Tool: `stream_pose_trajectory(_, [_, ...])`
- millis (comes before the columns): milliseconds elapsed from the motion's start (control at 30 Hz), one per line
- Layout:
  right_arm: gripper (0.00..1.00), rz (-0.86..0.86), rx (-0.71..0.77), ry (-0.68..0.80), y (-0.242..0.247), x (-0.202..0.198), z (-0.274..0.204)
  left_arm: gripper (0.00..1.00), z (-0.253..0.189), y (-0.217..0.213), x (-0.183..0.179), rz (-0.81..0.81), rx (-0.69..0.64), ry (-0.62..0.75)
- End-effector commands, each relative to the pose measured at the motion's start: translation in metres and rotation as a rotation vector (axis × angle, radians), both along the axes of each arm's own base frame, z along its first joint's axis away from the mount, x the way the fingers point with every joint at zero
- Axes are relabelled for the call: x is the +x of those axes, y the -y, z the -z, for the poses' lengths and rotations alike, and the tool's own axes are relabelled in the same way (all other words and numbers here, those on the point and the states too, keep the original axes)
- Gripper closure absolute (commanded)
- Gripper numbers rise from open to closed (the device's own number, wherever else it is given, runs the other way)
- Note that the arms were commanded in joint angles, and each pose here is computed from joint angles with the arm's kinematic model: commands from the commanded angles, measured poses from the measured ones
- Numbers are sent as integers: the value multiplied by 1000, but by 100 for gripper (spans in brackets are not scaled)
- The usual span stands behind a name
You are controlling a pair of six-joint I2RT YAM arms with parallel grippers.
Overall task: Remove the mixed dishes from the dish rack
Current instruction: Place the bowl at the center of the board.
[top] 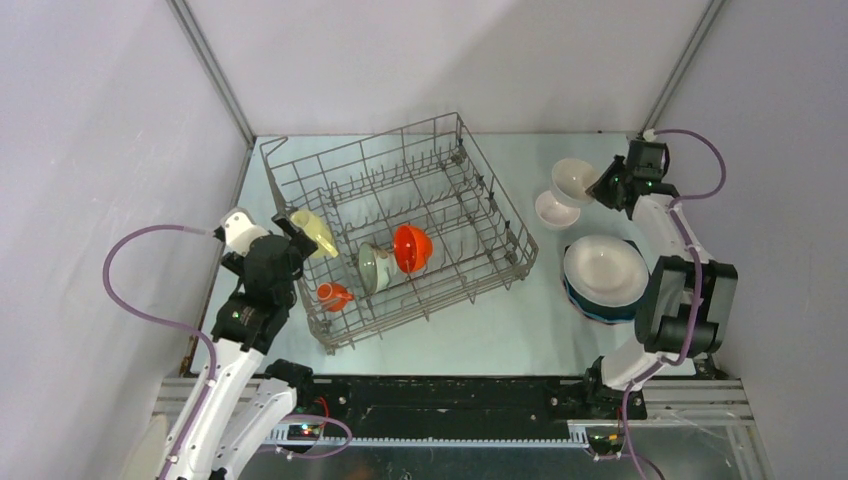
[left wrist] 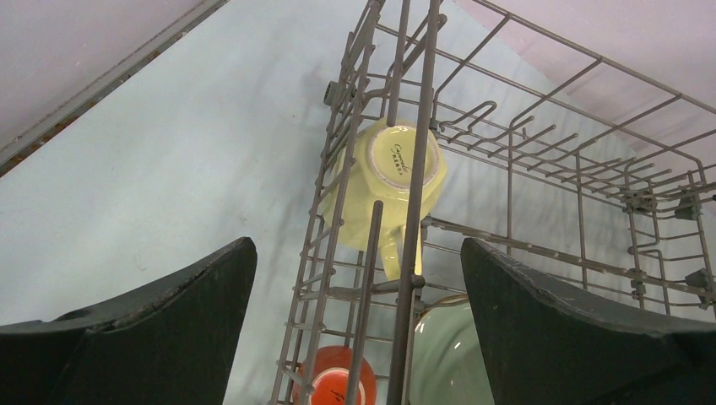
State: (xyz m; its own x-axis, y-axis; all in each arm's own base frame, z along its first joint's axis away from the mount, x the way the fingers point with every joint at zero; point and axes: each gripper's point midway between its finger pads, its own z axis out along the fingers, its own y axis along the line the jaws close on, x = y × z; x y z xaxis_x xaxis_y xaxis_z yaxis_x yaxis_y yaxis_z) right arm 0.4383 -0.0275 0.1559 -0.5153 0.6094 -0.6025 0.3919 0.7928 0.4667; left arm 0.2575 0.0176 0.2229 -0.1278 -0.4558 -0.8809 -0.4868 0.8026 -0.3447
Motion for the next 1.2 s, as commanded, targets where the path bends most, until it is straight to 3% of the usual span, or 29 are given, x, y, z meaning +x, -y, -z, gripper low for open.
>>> stream_pose_trajectory(0, [100, -36, -58, 56, -6, 28, 5, 2, -8, 0, 3, 3, 0, 28])
stream_pose_trajectory(300, [100, -82, -134, 5, -22, 43, 48, 2, -9, 0, 0, 5, -3, 41])
stream_pose_trajectory(533, [92, -38, -189, -26, -10, 41, 56, 2, -8, 0, 2, 7, 0, 29])
stream_pose_trajectory(1167, [48, -21, -268, -74, 2, 35, 67, 2, -8, -1, 2, 1, 3, 31])
